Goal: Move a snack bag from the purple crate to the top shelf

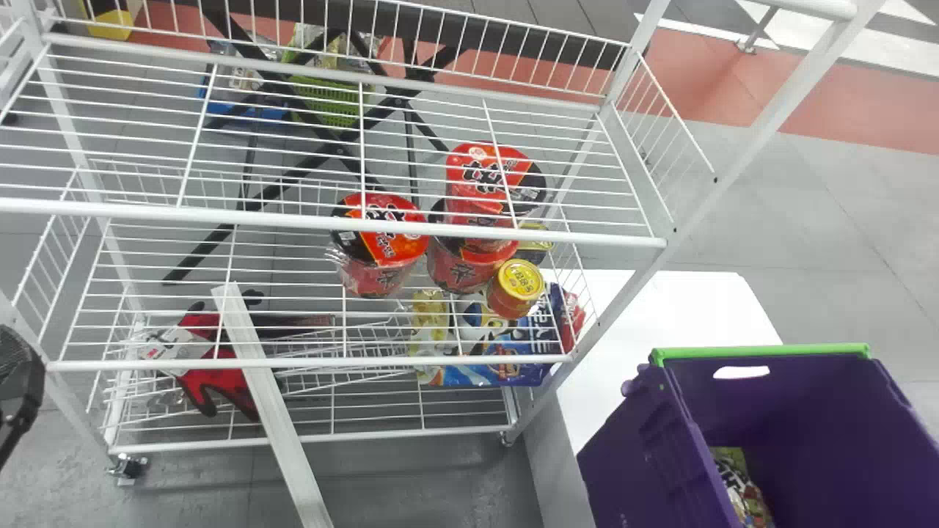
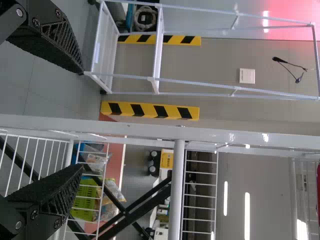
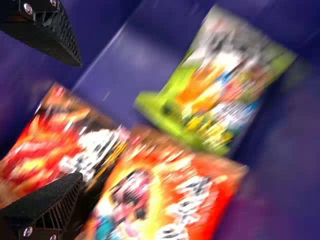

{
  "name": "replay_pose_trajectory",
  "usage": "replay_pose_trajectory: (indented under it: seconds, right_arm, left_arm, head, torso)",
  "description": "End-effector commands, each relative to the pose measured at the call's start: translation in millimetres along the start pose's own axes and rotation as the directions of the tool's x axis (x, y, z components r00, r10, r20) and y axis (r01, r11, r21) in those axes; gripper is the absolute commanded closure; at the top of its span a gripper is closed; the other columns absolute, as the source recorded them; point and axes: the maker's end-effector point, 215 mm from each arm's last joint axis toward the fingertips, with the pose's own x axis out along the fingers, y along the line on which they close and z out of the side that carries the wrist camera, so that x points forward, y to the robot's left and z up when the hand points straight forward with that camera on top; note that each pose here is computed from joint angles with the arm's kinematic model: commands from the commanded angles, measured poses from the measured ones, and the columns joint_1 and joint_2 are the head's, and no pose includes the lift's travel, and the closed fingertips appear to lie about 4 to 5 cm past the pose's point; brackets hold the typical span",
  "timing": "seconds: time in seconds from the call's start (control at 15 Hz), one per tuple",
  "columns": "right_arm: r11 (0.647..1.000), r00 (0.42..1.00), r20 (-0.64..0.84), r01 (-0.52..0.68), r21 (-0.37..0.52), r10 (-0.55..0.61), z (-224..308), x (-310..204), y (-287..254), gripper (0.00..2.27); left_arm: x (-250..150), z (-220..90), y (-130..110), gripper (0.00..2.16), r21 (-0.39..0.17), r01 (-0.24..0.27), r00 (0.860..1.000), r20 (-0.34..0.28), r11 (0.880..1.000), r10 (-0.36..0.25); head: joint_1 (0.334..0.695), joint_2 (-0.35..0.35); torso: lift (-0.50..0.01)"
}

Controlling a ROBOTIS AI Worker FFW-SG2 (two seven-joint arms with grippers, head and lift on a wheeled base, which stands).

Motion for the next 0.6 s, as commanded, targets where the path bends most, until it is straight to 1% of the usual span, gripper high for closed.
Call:
replay_pose_trajectory:
  seconds: [0.0, 0.13, 0.33, 0.47, 0.53]
  right_arm:
    - [0.999, 0.996, -0.08, 0.041, -0.001, -0.041, 1, 16, 0, 0.0]
    - [0.996, 0.988, -0.123, 0.091, -0.009, -0.092, 4, 25, -1, 0.0]
    - [0.988, 0.973, -0.174, 0.155, 0.021, -0.149, -5, 25, -28, 0.0]
    - [0.977, 0.964, -0.168, 0.213, 0.017, -0.207, 9, 16, -47, 0.0]
    - [0.97, 0.957, -0.163, 0.241, -0.004, -0.239, 18, 14, -52, 0.0]
  left_arm:
    - [3, 0, 1, 0.15, -0.003, 0.0, 1.0, 0.0, 1.0, 0.0]
    - [5, -1, 2, 0.15, -0.001, 0.002, 1.0, 0.001, 1.0, -0.002]
    - [18, -7, -7, 0.15, -0.016, 0.023, 1.0, -0.005, 1.0, -0.023]
    - [21, -11, -10, 0.15, -0.02, 0.029, 1.0, -0.01, 0.999, -0.03]
    - [21, -10, -11, 0.15, -0.022, 0.03, 1.0, -0.008, 0.999, -0.03]
  head:
    - [0.695, -0.35]
    - [0.695, -0.35]
    - [0.695, -0.35]
    - [0.695, -0.35]
    - [0.695, -0.35]
  torso:
    - [-0.451]
    - [-0.451]
    - [-0.451]
    - [-0.451]
    - [-0.451]
